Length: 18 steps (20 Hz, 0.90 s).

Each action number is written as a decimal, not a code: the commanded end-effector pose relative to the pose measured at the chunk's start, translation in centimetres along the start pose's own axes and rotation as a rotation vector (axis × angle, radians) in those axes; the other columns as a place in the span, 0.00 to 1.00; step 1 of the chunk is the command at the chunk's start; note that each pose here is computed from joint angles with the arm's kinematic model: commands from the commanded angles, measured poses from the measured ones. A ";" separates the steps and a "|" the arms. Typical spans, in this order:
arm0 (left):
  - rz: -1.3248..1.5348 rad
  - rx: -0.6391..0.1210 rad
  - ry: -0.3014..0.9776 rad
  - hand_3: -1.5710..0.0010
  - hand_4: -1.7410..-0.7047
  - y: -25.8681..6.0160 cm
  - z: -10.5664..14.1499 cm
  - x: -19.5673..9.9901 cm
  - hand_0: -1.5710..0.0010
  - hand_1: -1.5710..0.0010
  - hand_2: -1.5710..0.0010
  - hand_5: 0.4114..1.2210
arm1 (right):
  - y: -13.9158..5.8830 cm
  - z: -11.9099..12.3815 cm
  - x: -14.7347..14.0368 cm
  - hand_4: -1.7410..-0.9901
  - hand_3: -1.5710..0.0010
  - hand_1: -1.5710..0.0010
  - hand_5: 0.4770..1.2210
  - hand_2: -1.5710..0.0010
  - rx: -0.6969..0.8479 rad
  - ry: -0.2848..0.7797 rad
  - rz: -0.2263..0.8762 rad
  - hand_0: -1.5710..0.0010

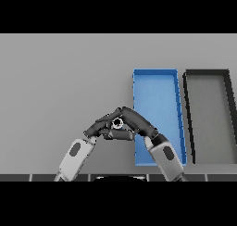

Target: Pick up the blue pipe and place it into the blue bin.

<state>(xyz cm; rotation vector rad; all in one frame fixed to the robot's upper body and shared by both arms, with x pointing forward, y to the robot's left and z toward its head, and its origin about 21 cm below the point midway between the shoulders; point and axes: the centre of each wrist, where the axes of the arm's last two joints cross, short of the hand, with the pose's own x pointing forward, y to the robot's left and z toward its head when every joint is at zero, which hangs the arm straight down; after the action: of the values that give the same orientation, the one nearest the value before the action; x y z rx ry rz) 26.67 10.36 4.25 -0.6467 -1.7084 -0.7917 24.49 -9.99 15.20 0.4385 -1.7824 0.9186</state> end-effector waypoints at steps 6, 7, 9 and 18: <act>-0.011 0.019 -0.017 0.20 0.01 -0.2 -0.2 0.3 0.00 0.00 0.00 1.00 | 0.2 -0.1 0.2 0.33 0.02 0.01 0.96 0.01 -0.031 -0.008 -0.107 0.01; -0.026 0.019 -0.012 0.33 0.11 -0.3 -0.3 0.3 0.08 0.13 0.15 1.00 | 0.3 -0.1 0.2 0.33 0.02 0.01 0.97 0.01 -0.044 -0.007 -0.108 0.01; -0.059 -0.012 0.026 0.57 0.32 -0.2 0.1 0.2 0.40 0.44 0.46 1.00 | 0.5 0.1 0.0 0.33 0.01 0.01 0.98 0.01 -0.052 -0.019 -0.098 0.01; -0.072 -0.057 0.153 0.94 0.72 0.7 0.4 -0.2 0.92 0.93 0.93 0.39 | 0.4 -0.4 0.4 0.32 0.00 0.00 1.00 0.00 -0.082 -0.033 -0.083 0.00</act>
<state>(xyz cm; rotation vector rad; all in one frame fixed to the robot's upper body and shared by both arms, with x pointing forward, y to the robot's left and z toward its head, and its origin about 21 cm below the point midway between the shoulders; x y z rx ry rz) 27.07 11.11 4.12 -0.5508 -1.5828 -0.9192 24.36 -9.36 15.47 0.4743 -1.8122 0.7834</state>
